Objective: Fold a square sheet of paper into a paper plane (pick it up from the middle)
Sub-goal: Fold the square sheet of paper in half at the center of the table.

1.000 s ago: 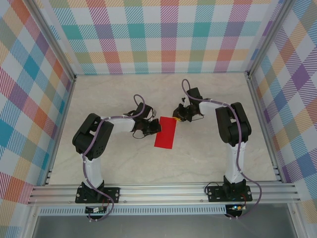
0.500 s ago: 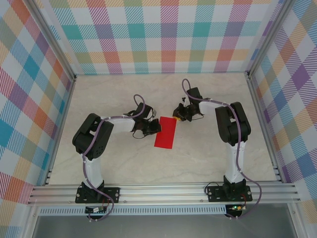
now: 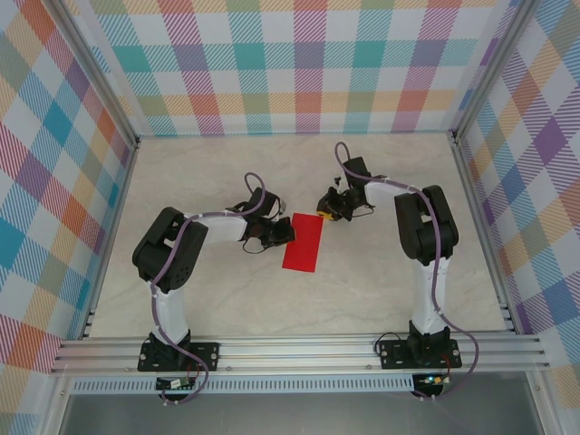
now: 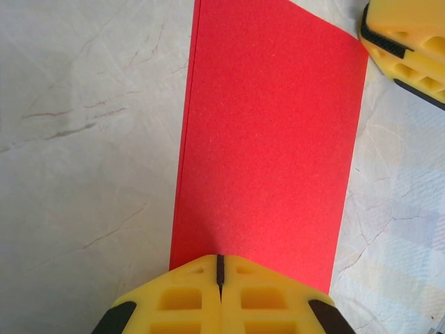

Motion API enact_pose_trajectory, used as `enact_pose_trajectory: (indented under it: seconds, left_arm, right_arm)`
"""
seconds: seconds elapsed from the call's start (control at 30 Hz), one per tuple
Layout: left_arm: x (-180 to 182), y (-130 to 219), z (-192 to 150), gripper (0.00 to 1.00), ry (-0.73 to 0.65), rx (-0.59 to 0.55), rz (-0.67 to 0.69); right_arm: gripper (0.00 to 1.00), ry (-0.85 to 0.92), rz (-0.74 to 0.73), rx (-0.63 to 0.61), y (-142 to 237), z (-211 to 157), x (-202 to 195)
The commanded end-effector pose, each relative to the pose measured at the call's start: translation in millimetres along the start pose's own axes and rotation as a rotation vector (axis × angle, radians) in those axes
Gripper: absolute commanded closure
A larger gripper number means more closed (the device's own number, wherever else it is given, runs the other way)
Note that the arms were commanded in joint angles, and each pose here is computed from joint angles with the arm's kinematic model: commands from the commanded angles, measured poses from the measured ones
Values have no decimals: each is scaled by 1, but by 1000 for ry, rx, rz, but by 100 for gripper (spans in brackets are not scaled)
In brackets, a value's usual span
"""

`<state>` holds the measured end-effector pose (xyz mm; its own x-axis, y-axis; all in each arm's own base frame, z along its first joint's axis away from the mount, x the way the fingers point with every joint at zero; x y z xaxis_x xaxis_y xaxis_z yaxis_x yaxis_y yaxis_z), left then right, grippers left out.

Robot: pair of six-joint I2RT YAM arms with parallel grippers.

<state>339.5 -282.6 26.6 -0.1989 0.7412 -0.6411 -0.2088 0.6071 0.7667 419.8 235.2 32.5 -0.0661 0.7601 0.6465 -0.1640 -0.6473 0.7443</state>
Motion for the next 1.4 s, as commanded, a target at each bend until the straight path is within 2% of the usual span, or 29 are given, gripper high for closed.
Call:
enact_pose_trajectory:
  seconds: [0.0, 0.3, 0.57, 0.67, 0.83, 1.0, 1.23, 1.37]
  left_arm:
    - [64, -8, -34, 100, 60, 82, 232]
    - [63, -9, -33, 100, 59, 84, 233]
    - [64, -9, -33, 100, 61, 83, 235]
    - [64, -10, -34, 100, 62, 86, 236]
    - [63, -9, -34, 100, 62, 86, 236]
    - [63, -7, -33, 100, 59, 85, 242]
    - [63, -7, -33, 100, 54, 87, 246]
    - [65, -6, -34, 100, 54, 83, 251]
  right_arm:
    - [83, 53, 67, -52, 26, 13, 29]
    - [83, -9, 78, 0, 0, -9, 5]
    - [83, -13, -53, 33, -10, -21, -23]
    - [83, 14, -66, 22, -3, -19, -17]
    - [83, 66, 20, -28, 23, -19, 13]
    - [82, 62, 172, -11, 33, -54, 34]
    - [82, 71, 194, 52, 19, -93, 46]
    - [82, 62, 144, 89, 10, -122, 35]
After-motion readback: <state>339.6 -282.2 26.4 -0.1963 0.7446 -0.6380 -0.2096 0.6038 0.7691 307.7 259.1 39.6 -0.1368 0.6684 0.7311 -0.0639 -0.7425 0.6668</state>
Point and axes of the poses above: each hand's point on the last joint's axis, 136 mm out from that joint toward the fingers, its own y axis back along the fingers, its own x axis along the line the jaws close on, z = x × y, the point moved 1 cm from there along y, back along the fingers, and after that the axes turned 14 degrees about y, right-handed, at the moved point
